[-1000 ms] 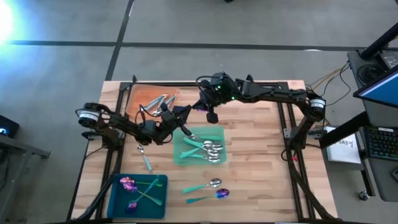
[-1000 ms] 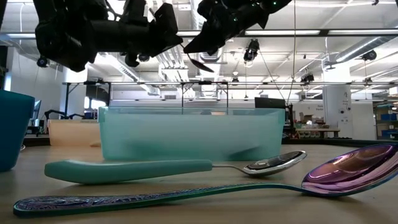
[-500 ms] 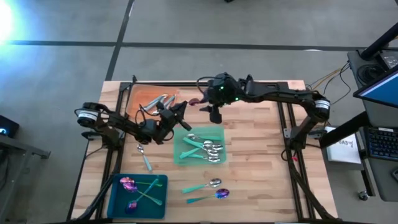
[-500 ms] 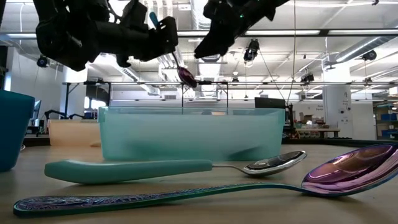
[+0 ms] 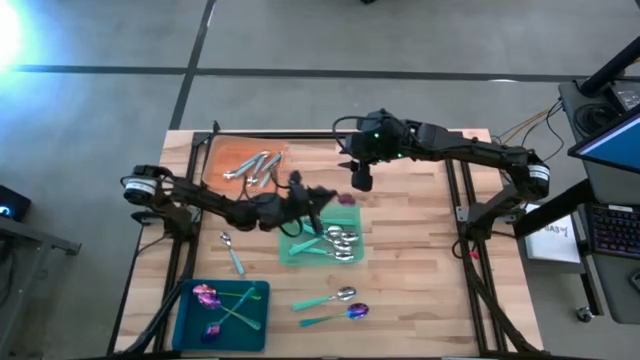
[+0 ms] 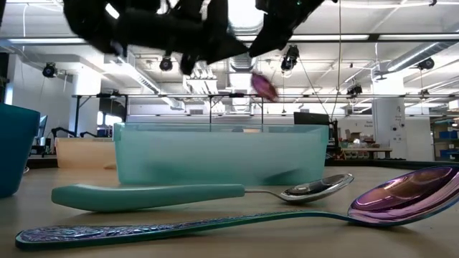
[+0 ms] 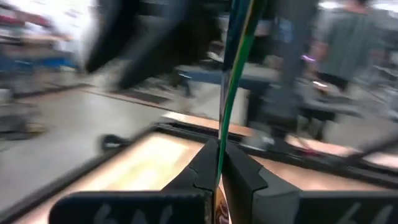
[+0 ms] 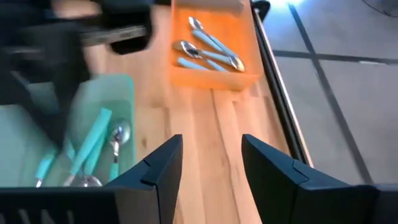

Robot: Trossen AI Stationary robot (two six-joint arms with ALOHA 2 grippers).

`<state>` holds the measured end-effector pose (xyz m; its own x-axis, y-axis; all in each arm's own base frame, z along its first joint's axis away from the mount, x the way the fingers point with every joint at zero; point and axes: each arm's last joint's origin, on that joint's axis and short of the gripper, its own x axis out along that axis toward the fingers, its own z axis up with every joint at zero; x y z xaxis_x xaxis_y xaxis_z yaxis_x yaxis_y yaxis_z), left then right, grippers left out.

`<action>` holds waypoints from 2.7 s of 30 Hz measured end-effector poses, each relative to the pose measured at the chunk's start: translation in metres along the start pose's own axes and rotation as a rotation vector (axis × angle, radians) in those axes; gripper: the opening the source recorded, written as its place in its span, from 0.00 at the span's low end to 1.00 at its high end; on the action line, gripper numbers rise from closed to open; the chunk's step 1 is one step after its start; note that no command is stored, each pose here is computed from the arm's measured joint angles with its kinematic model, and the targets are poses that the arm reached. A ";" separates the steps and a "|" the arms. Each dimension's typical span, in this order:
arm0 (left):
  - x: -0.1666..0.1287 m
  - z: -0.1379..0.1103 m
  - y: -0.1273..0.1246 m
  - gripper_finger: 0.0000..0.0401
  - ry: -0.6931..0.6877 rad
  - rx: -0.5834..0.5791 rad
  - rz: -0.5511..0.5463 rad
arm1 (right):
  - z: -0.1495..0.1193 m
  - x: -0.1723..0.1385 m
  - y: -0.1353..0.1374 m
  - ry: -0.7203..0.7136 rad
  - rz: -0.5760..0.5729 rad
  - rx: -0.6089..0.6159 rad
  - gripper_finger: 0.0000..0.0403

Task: Sort silverware by color (type)
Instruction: Put the iridescent spoon into the blue bin, then put the green spoon into the green bin

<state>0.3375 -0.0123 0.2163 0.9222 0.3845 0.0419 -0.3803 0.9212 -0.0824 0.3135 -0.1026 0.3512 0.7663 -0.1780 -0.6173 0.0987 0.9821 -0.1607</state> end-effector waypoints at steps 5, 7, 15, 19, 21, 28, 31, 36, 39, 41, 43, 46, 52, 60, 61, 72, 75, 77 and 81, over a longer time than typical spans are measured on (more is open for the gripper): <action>0.010 0.010 -0.032 0.00 0.242 0.118 -0.097 | -0.007 -0.001 -0.006 0.067 -0.025 0.008 0.36; 0.012 0.019 -0.043 0.00 0.388 0.180 -0.107 | -0.011 0.001 -0.007 0.098 -0.023 0.016 0.36; -0.014 0.058 -0.089 0.00 0.802 0.210 -0.069 | -0.027 0.010 -0.008 0.252 0.001 0.139 0.37; -0.046 0.060 -0.112 0.00 0.885 0.148 -0.016 | -0.032 0.016 -0.004 0.306 0.019 0.157 0.37; -0.062 0.062 -0.121 0.00 0.918 0.121 0.024 | -0.033 0.017 0.000 0.316 0.029 0.150 0.37; -0.113 0.068 -0.135 0.00 1.115 0.008 0.133 | -0.027 0.018 0.026 0.310 0.086 0.097 0.37; -0.132 0.066 -0.137 0.00 1.216 -0.005 0.172 | -0.025 0.019 0.046 0.309 0.126 0.060 0.37; -0.156 0.063 -0.137 0.00 1.442 -0.003 0.207 | -0.026 0.020 0.085 0.325 0.205 0.009 0.37; -0.166 0.062 -0.140 0.00 1.534 -0.012 0.195 | -0.030 0.020 0.110 0.340 0.251 -0.012 0.37; -0.171 0.061 -0.142 0.00 1.584 -0.018 0.173 | -0.034 0.020 0.127 0.341 0.278 -0.015 0.37; -0.177 0.061 -0.145 0.00 1.633 -0.022 0.151 | -0.037 0.021 0.145 0.330 0.306 -0.023 0.37; -0.184 0.061 -0.148 0.00 1.651 -0.013 0.133 | -0.044 0.021 0.170 0.302 0.350 -0.050 0.37; -0.197 0.058 -0.151 0.00 1.658 0.020 0.125 | -0.056 0.021 0.214 0.200 0.440 -0.050 0.37; -0.206 0.042 -0.148 0.00 1.673 0.067 0.155 | -0.073 0.024 0.243 0.104 0.512 0.038 0.37; -0.207 0.041 -0.148 0.00 1.674 0.072 0.157 | -0.075 0.025 0.244 0.104 0.514 0.050 0.37; -0.208 0.025 -0.152 0.17 1.660 0.037 0.111 | -0.098 0.035 0.250 0.124 0.521 0.153 0.37; -0.207 0.024 -0.155 0.23 1.648 0.009 0.081 | -0.102 0.040 0.253 0.145 0.520 0.146 0.37; -0.206 0.023 -0.158 0.26 1.628 -0.009 0.062 | -0.103 0.045 0.257 0.156 0.518 0.141 0.37; -0.202 0.023 -0.164 0.31 1.552 -0.049 0.020 | -0.106 0.059 0.268 0.185 0.523 0.109 0.37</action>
<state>0.2119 -0.2395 0.2446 0.0944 -0.0695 -0.9931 -0.4186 0.9023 -0.1029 0.3184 0.1437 0.1900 0.6079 0.3355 -0.7196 -0.1917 0.9415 0.2771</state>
